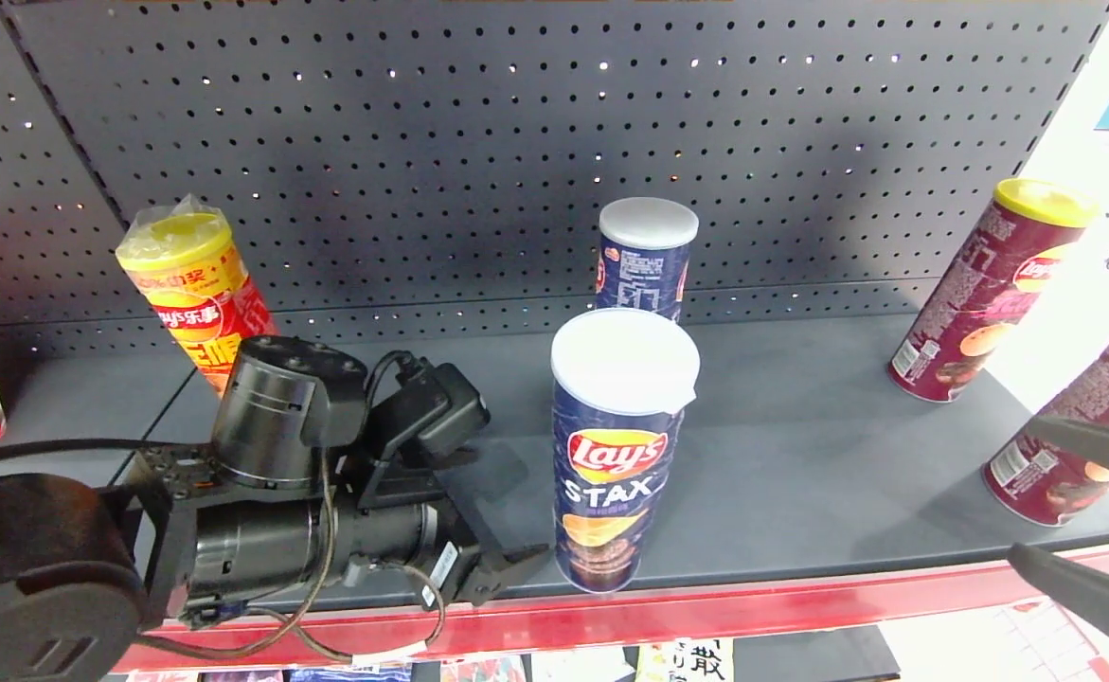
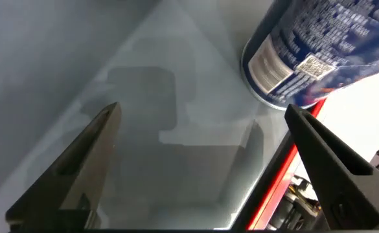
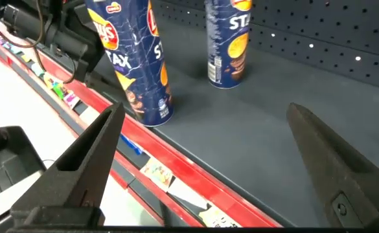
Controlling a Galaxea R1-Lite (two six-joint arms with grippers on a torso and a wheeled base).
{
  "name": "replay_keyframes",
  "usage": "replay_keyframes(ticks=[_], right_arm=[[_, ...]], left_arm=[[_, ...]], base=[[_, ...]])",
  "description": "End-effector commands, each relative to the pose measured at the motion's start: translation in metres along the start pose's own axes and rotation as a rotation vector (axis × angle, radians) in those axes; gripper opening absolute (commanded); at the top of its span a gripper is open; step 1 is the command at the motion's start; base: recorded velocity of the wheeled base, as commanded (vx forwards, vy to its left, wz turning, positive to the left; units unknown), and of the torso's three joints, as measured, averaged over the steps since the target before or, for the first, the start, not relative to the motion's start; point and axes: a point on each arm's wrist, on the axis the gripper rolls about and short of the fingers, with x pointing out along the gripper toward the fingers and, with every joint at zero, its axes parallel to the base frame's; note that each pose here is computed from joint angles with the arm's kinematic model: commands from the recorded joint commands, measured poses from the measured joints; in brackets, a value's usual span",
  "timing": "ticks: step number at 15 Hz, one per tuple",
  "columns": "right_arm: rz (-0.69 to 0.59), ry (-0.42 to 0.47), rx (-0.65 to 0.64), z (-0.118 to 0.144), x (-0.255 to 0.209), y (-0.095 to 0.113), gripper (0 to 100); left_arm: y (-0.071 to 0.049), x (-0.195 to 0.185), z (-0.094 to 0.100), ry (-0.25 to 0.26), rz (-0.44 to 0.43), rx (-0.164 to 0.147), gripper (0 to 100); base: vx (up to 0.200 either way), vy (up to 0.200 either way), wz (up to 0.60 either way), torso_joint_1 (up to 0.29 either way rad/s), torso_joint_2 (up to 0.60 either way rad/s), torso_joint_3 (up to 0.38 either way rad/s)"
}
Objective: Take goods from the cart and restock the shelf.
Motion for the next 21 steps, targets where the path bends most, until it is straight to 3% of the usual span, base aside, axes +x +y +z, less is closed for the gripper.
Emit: replay_keyframes(ticks=[1, 16, 21], right_arm=[[-0.002, 0.005, -0.001, -0.001, 0.001, 0.0, 100], [-0.002, 0.007, 0.001, -0.001, 0.001, 0.0, 100], [-0.006, 0.025, 0.004, -0.007, 0.001, 0.0, 100]], left_arm=[[-0.005, 0.006, 0.003, 0.002, -0.021, 0.01, 100], [-0.001, 0.029, 0.012, 0.003, -0.023, 0.013, 100], [-0.008, 0.002, 0.014, -0.038, -0.001, 0.024, 100]], base=[[0.0, 0.0, 0.0, 0.0, 0.0, 0.0], [0.0, 0.0, 0.0, 0.0, 0.0, 0.0], [0.0, 0.0, 0.0, 0.0, 0.0, 0.0]])
